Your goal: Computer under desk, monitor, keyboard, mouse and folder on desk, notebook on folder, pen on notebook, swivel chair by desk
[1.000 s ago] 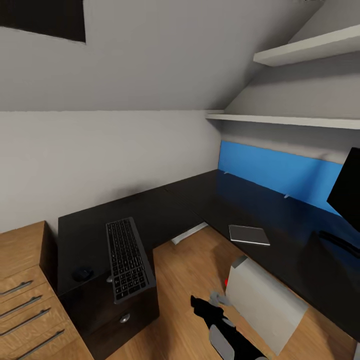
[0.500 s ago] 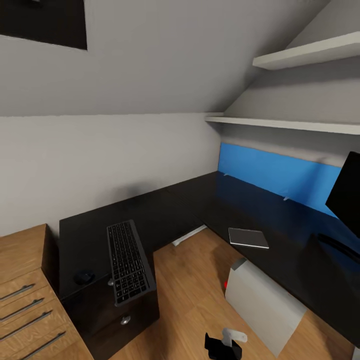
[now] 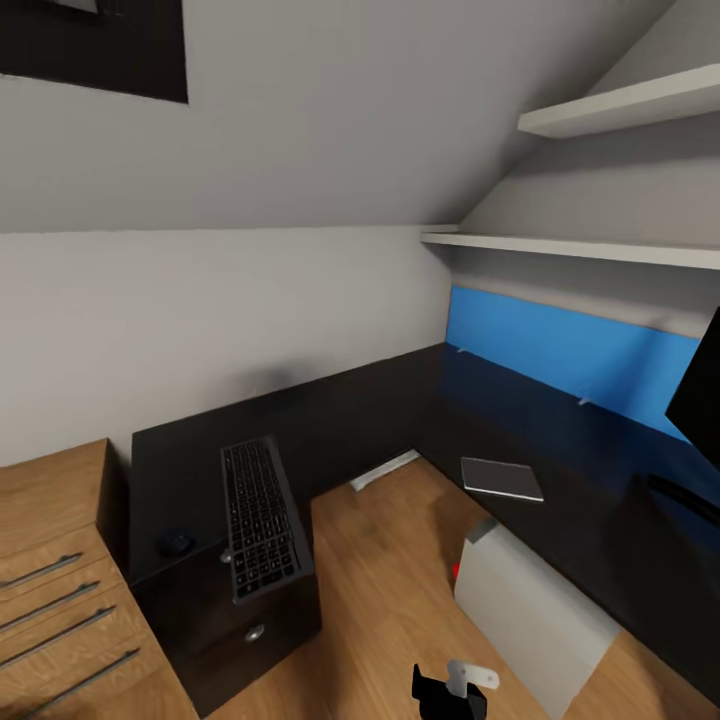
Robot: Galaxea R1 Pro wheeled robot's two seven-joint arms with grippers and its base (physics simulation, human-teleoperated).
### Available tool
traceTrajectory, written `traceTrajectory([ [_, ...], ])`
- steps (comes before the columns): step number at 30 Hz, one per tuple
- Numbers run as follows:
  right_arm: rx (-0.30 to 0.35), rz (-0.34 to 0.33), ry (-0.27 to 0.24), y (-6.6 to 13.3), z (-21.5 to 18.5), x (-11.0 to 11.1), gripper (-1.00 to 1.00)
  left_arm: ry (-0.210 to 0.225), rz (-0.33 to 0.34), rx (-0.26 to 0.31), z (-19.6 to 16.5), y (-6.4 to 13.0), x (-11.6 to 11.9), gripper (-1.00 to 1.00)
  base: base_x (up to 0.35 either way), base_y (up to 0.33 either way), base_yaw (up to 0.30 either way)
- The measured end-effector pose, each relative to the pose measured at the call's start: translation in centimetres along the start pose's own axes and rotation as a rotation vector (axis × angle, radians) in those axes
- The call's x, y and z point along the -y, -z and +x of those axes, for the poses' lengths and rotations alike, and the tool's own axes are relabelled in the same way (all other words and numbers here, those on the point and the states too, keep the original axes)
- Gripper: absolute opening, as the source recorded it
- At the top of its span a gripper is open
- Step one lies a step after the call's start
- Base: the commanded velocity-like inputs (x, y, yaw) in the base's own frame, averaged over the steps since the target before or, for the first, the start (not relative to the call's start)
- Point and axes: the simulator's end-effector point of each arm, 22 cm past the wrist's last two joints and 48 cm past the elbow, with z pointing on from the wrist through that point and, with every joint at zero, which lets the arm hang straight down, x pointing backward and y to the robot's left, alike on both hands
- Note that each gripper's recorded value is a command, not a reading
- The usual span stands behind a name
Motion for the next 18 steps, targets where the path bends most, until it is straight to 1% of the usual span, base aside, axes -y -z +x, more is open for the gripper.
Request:
traceTrajectory([
  [12,-0.001,0.0,0.002,0.03,0.05,-0.01,1.0,0.001,0.0,0.0,0.0,0.01,0.0,1.0,-0.021,-0.316,0.277],
  [14,-0.001,-0.001,0.002,0.03,0.07,-0.06,1.0,0.001,-0.001,0.0,0.01,0.01,-0.02,1.0,-0.001,-0.193,0.279],
  [18,-0.003,-0.005,0.007,0.04,0.17,-0.19,1.0,0.002,-0.003,-0.001,0.05,0.01,-0.07,1.0,0.0,-0.069,0.275],
])
